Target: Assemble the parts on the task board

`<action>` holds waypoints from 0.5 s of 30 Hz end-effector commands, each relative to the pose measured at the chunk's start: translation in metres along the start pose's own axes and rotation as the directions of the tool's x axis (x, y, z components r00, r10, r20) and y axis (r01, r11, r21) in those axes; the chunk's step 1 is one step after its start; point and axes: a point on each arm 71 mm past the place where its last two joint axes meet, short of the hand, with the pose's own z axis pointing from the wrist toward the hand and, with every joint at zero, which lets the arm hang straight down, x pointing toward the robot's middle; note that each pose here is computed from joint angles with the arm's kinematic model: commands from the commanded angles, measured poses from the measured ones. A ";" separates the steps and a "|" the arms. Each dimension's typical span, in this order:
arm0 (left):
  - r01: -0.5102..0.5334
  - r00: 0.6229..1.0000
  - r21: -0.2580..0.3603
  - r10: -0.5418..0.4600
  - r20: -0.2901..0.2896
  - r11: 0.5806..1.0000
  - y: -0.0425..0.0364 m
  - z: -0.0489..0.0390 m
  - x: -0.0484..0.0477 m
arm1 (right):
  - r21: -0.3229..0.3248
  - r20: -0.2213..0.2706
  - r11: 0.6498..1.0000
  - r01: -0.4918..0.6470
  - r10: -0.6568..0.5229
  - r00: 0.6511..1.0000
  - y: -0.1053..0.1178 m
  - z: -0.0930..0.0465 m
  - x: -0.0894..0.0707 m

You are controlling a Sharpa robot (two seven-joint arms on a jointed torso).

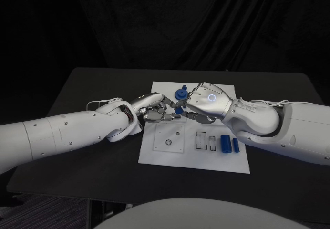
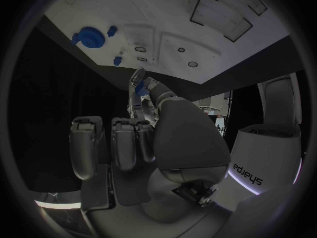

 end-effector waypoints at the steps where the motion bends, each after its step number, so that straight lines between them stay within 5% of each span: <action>1: 0.010 1.000 0.021 -0.010 0.001 1.000 -0.0021 0.0009 0.0015 | -0.012 0.012 1.000 0.011 -0.011 1.000 0.001 0.000 -0.001; 15: 0.053 0.998 0.049 -0.054 0.026 0.997 -0.0039 0.0019 0.0000 | -0.020 -0.015 1.000 0.013 -0.013 1.000 0.001 -0.001 0.002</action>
